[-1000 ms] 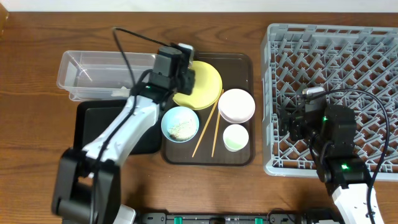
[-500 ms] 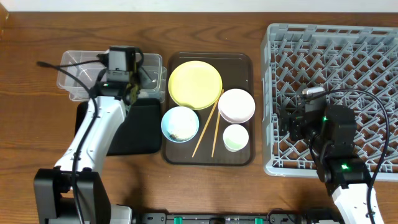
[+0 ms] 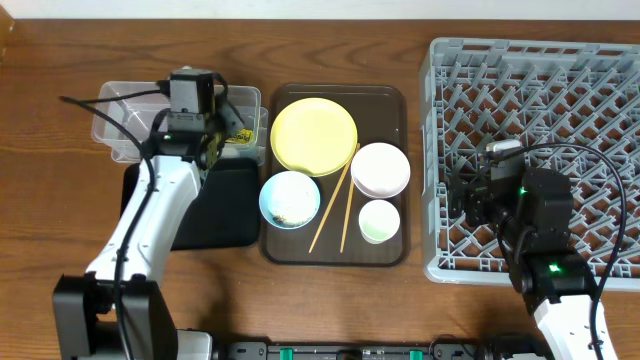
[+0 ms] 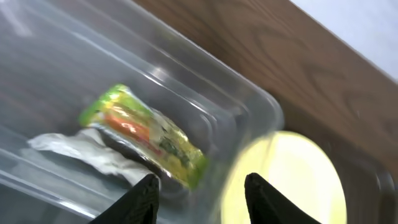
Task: Sort waste into correct bins and load items into the dishwasher rack
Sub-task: 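Drop the wrapper into the clear plastic bin with left gripper, then grasp the rim of the light-blue rice bowl with left gripper, then tip the blue bowl over the black tray to pour out rice, then return the blue bowl to the brown tray and release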
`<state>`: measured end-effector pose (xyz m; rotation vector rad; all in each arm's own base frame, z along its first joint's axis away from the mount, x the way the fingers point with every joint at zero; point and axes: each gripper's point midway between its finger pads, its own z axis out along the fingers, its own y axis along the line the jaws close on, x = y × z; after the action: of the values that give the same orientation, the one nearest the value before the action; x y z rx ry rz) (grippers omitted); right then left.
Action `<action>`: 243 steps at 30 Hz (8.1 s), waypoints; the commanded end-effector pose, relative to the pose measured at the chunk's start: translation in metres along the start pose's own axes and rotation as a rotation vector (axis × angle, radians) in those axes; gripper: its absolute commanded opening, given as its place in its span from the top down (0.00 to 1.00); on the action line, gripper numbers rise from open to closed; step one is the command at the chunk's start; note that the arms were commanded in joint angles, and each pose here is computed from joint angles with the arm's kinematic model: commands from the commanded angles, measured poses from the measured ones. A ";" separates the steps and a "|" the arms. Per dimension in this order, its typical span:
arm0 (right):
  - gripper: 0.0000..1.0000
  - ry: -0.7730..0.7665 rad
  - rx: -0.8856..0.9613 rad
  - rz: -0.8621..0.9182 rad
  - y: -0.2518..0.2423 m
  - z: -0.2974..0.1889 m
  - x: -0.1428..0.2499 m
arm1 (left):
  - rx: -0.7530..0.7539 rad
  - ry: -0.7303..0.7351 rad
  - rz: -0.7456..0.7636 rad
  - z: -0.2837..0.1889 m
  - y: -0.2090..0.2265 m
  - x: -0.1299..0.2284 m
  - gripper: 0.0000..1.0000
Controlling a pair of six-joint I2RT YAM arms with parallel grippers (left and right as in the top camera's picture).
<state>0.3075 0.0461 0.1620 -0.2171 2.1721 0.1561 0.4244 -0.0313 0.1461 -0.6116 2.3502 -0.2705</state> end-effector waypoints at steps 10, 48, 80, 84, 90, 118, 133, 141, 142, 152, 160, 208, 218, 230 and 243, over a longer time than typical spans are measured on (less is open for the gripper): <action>0.01 -0.022 0.000 0.015 -0.001 -0.003 -0.010 | 0.143 0.243 0.437 -0.031 -0.073 0.107 0.43; 0.01 -0.011 -0.001 0.017 -0.001 -0.003 -0.008 | -0.031 0.566 0.466 0.026 -0.052 0.228 0.75; 0.01 -0.011 0.000 0.016 -0.001 -0.003 -0.008 | 0.102 0.415 0.386 -0.057 -0.066 0.159 0.94; 0.01 -0.011 0.000 0.016 -0.001 -0.003 -0.008 | 0.039 0.433 0.300 -0.053 -0.037 0.142 0.94; 0.01 -0.011 0.000 0.016 -0.001 -0.003 -0.008 | 0.227 0.517 0.213 -0.055 -0.027 0.122 0.94; 0.01 -0.012 0.000 0.016 -0.001 -0.003 -0.008 | 1.054 0.537 -0.576 -0.093 0.041 0.039 0.94; 0.01 -0.011 0.000 0.016 -0.001 -0.003 -0.008 | 1.004 0.647 -0.762 -0.094 0.043 0.039 0.94; 0.01 -0.011 0.000 0.016 -0.001 -0.003 -0.008 | 0.979 0.697 -0.843 -0.094 0.043 0.039 0.94; 0.01 -0.011 0.000 0.016 -0.001 -0.003 -0.008 | 0.977 0.700 -0.848 -0.094 0.043 0.039 0.94; 0.01 -0.011 0.000 0.016 -0.001 -0.003 -0.008 | 0.735 0.620 -0.696 -0.058 0.068 0.056 0.94; 0.01 -0.011 0.000 0.016 -0.001 -0.003 -0.008 | 1.040 0.556 -0.631 -0.089 0.043 0.028 0.94; 0.01 -0.010 0.000 0.016 -0.001 -0.001 -0.008 | 0.344 0.504 0.333 -0.050 -0.045 0.155 0.94; 0.01 -0.010 -0.001 0.016 -0.001 -0.001 -0.008 | 0.302 0.530 0.544 -0.025 -0.074 0.210 0.93; 0.01 -0.010 0.000 0.016 -0.001 -0.001 -0.008 | 0.284 0.574 0.559 -0.015 -0.071 0.225 0.77; 0.01 -0.010 0.000 0.016 -0.001 -0.001 -0.008 | 0.447 0.366 0.629 -0.066 -0.126 0.166 0.59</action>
<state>0.3070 0.0461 0.1584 -0.2172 2.1866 0.1569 0.3085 -0.2153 0.1130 0.3818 2.6644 -0.6168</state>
